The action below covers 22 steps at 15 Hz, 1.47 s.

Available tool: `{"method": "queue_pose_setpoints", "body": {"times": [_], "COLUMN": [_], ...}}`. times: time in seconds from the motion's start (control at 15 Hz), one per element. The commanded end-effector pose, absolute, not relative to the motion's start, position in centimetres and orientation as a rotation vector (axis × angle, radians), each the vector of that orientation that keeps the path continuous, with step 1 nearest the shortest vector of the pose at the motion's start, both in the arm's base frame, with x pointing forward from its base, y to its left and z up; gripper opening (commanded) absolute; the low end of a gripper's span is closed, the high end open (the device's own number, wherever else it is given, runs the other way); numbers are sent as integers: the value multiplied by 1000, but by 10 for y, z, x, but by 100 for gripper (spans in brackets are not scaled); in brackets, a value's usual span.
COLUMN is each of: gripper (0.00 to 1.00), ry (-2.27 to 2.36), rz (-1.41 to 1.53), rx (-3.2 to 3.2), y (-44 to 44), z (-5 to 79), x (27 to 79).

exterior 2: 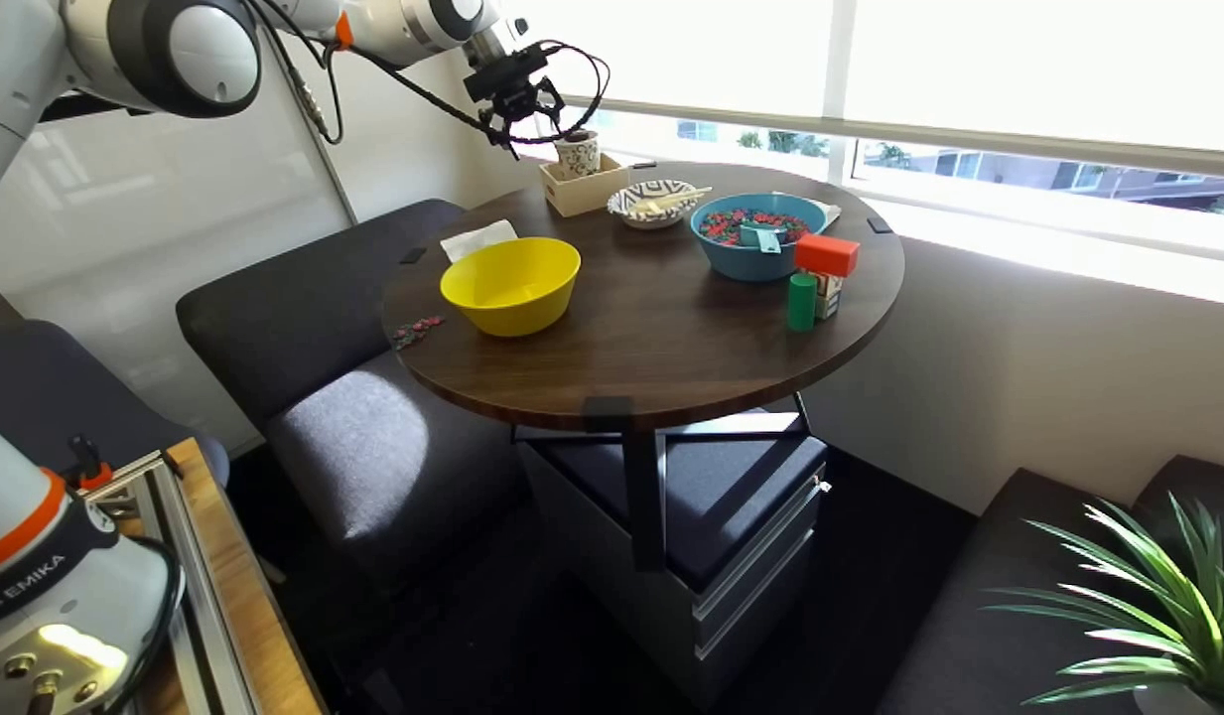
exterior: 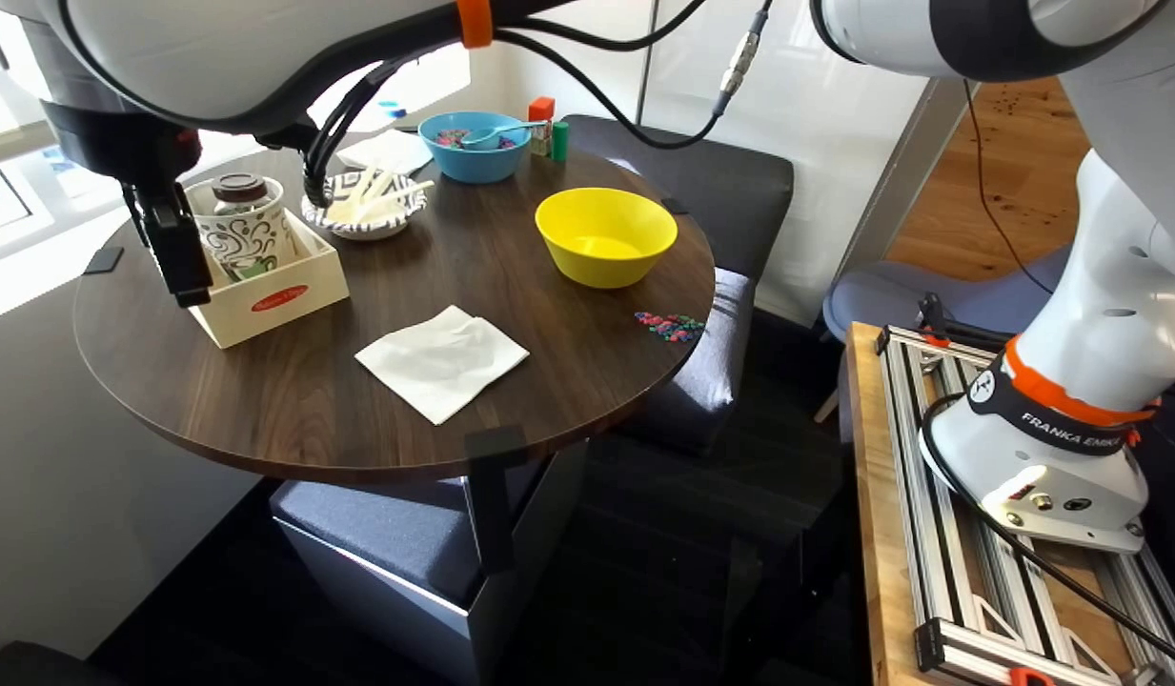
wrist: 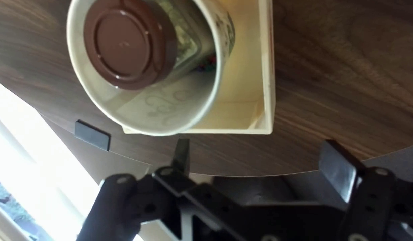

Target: Pick up the wooden box bowl and put it on the right side of the table

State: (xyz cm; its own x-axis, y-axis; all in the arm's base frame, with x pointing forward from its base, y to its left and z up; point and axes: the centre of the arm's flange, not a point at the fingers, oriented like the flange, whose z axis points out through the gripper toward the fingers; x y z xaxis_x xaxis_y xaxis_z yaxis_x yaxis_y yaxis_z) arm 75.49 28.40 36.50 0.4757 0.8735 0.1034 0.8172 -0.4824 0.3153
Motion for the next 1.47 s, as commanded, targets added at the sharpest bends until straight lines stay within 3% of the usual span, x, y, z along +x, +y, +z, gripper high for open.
{"method": "queue_pose_setpoints", "body": {"times": [0.0, 0.47, 1.4], "gripper": [100, 100, 100], "ry": [1505, 1532, 1348], "rz": [331, 237, 230], "rx": [2471, 2506, 2604], "y": [296, 291, 268], "z": [345, 310, 335], "x": [758, 757, 750]}}
